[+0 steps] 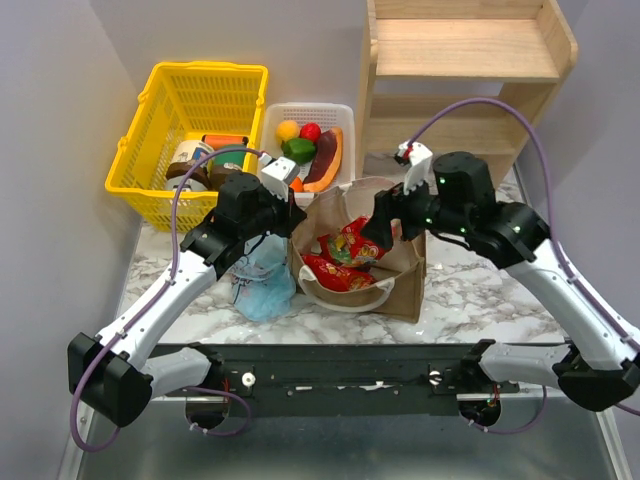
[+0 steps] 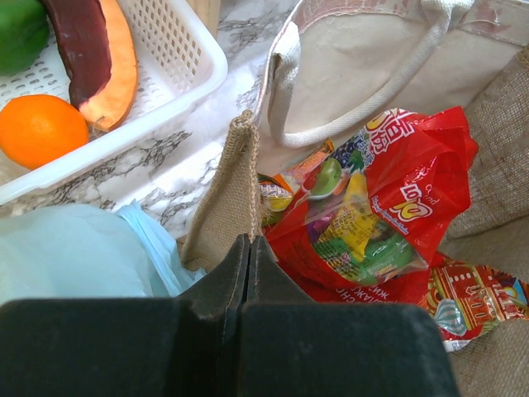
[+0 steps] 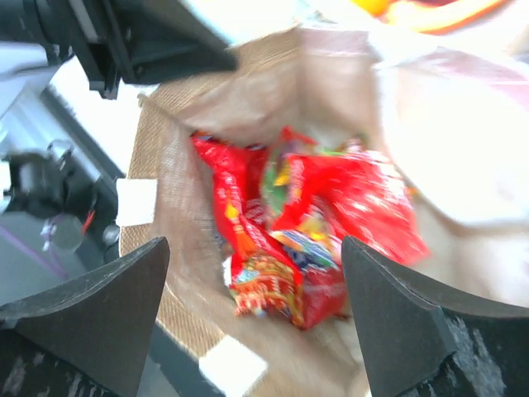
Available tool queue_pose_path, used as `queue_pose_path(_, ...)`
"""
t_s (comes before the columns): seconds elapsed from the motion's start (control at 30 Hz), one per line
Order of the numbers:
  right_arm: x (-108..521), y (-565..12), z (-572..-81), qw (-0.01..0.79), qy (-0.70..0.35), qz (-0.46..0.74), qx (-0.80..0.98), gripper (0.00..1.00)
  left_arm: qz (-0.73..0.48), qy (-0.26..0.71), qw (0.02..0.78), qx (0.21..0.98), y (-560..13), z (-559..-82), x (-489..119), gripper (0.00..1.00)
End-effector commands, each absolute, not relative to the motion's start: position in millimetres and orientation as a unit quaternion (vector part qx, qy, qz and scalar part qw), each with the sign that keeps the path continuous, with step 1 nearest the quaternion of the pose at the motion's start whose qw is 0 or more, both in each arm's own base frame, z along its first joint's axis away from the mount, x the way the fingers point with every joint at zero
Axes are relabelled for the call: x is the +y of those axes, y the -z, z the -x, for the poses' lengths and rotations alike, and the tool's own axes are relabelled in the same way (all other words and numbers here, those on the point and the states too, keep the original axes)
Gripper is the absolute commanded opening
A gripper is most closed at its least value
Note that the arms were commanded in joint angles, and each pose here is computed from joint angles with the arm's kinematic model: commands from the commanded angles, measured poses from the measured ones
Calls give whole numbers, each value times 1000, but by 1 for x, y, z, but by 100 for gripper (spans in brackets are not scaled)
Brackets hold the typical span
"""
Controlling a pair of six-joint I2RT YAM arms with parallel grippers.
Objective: Place the mixed food into the grocery bags and tie them
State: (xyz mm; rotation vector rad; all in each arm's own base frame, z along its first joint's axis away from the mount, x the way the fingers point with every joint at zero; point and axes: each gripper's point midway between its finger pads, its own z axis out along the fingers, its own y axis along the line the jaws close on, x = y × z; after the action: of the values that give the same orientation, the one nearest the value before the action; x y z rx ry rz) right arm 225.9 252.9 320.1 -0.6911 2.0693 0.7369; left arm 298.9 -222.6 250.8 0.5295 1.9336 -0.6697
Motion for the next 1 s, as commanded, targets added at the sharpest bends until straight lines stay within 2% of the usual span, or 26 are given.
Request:
queue_pose_path(0.0,177,-273,-232,356,-100,191,909,92,-218,259,491,802,-243,-301,-219,0)
queue_pose_path(0.13,145,-255,-236,342,-36,144,928,92,-219,262,487,804,-241,-300,-220,0)
queue_pose_path(0.23,149,-242,-235,332,-48,140,932,91,-219,265,487,803,-242,-300,-221,0)
queue_pose_path(0.33,162,-225,-234,313,-69,151,935,86,-220,267,487,802,-242,-299,-222,0)
queue_pose_path(0.37,161,-215,-235,302,-58,153,939,66,-220,266,487,802,-243,-299,-222,0)
queue_pose_path(0.43,152,-213,-238,304,-31,147,941,39,-221,263,489,801,-242,-300,-221,0)
queue_pose_path(0.47,143,-223,-245,324,-7,137,936,21,-223,260,494,799,-246,-301,-221,0)
queue_pose_path(0.57,121,-261,-253,372,36,127,919,6,-217,239,525,788,-269,-312,-216,0)
queue_pose_path(0.6,117,-290,-257,410,34,118,904,4,-220,247,530,781,-280,-311,-218,0)
queue_pose_path(0.73,91,-349,-272,495,65,84,862,1,-202,296,577,734,-338,-305,-226,0)
queue_pose_path(0.83,83,-348,-286,514,42,72,854,1,-195,308,598,714,-356,-299,-232,0)
queue_pose_path(0.97,58,-329,-299,524,59,34,849,1,-183,333,570,729,-336,-291,-261,0)
